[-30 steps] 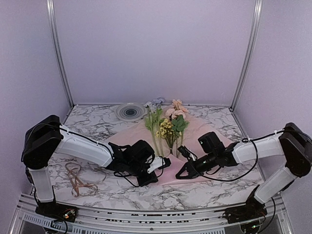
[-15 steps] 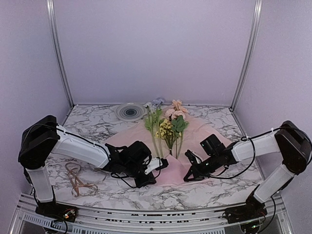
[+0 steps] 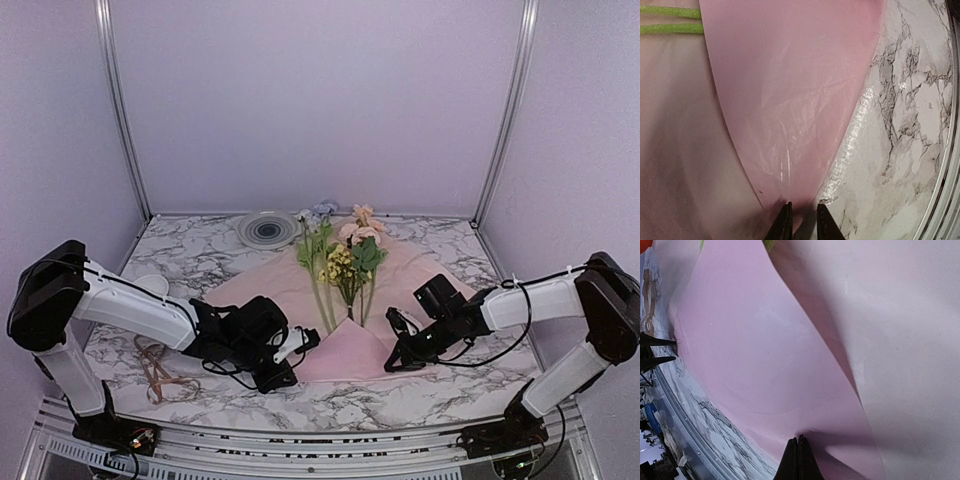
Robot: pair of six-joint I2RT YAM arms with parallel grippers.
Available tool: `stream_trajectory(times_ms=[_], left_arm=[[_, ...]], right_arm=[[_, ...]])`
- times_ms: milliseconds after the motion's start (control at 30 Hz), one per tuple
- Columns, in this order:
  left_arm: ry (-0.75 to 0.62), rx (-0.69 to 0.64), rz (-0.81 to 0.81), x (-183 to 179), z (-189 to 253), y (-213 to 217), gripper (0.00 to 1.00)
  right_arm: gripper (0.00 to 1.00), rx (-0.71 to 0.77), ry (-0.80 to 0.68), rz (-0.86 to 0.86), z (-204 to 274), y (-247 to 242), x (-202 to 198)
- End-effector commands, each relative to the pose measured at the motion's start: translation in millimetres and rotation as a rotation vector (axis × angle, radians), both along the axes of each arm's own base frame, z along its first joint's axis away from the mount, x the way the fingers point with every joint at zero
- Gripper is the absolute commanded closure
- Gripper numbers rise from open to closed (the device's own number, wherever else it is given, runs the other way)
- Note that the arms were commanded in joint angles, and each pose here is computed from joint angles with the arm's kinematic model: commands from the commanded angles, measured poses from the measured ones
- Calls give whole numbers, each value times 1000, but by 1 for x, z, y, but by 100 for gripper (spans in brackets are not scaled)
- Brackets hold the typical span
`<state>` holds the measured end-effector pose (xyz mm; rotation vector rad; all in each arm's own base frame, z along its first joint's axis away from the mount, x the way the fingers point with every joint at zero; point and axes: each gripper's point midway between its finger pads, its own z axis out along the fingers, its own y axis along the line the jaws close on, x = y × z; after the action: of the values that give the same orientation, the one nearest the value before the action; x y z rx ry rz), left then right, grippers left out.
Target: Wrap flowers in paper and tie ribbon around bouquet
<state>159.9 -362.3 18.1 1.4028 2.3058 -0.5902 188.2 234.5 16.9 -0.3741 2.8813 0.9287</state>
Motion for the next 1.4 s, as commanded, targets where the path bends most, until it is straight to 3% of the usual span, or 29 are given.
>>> stream_trajectory(times_ms=[0, 167, 267, 533, 833, 1167, 1367], left_arm=[[117, 230, 114, -23, -32, 63, 83], [74, 270, 157, -18, -22, 79, 86], [27, 231, 137, -12, 0, 72, 87], [-118, 73, 16, 27, 56, -10, 87], [-115, 76, -87, 41, 21, -72, 87], [-88, 226, -130, 27, -25, -44, 87], [-69, 235, -138, 21, -29, -38, 87]], right_arm=[[100, -191, 60, -32, -26, -37, -15], [100, -190, 57, -23, -26, -36, -16], [100, -193, 46, -18, -24, -34, -15], [100, -213, 5, -13, -15, -29, -9], [100, -300, -51, -34, -8, -34, 2], [100, -447, -51, -55, -5, -56, 0], [100, -568, -25, -79, -1, -82, -10]])
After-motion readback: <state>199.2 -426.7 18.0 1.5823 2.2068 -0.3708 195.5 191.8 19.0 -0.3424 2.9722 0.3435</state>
